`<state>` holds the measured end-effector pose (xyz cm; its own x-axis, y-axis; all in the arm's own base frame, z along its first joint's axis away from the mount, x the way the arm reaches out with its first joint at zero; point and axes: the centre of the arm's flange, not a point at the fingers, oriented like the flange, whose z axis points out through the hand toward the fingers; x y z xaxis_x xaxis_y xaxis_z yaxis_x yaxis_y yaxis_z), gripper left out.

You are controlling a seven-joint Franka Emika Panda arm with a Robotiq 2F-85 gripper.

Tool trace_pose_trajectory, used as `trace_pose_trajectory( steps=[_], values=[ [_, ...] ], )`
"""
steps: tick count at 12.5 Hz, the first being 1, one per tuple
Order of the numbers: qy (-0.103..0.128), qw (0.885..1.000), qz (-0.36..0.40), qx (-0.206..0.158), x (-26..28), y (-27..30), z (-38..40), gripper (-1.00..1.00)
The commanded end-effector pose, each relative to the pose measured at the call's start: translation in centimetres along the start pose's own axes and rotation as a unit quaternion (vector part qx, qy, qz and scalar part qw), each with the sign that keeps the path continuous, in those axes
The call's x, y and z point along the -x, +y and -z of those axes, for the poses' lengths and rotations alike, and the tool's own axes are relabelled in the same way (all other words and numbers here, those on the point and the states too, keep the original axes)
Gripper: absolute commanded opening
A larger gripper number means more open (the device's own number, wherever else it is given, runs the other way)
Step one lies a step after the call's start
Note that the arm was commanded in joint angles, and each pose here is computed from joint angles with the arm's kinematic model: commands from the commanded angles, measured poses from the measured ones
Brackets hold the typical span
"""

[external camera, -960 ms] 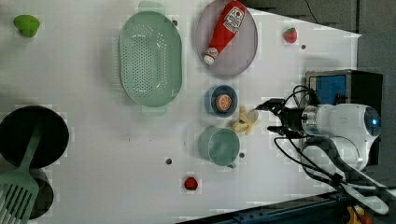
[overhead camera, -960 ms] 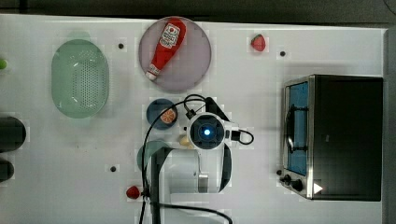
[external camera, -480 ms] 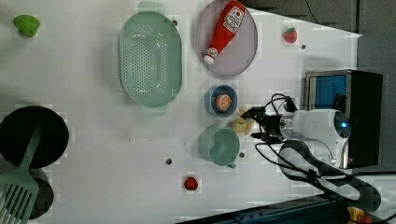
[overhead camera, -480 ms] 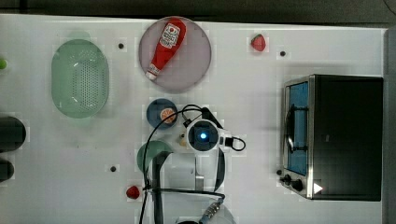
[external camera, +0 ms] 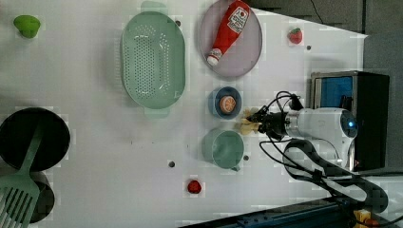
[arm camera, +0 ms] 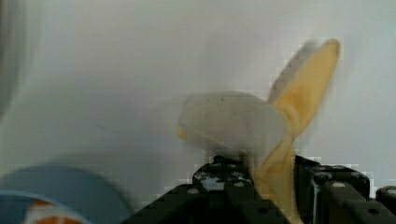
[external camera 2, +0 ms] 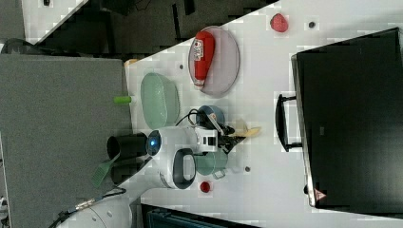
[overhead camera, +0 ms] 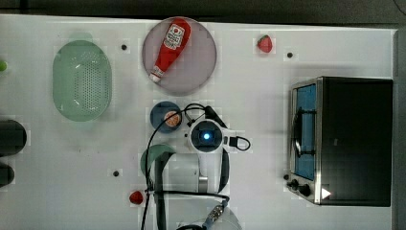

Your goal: Pick banana from table and place on oven.

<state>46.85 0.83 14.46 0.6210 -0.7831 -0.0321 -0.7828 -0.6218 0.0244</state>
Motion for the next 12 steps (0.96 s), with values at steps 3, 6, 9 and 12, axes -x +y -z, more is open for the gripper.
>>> trace_pose_trajectory(
  steps=[3,6,9,12],
  values=[
    [0.055,0.996,-0.015,-0.069,-2.0,-3.1,9.2,-0.45],
    [0.053,0.997,-0.019,-0.061,-3.1,-4.0,20.0,-0.46],
    [0.038,0.998,-0.037,-0.039,-3.8,-2.1,31.2,-0.45],
    [0.018,0.996,-0.084,-0.026,-6.6,2.7,38.6,-0.45]
  ],
)
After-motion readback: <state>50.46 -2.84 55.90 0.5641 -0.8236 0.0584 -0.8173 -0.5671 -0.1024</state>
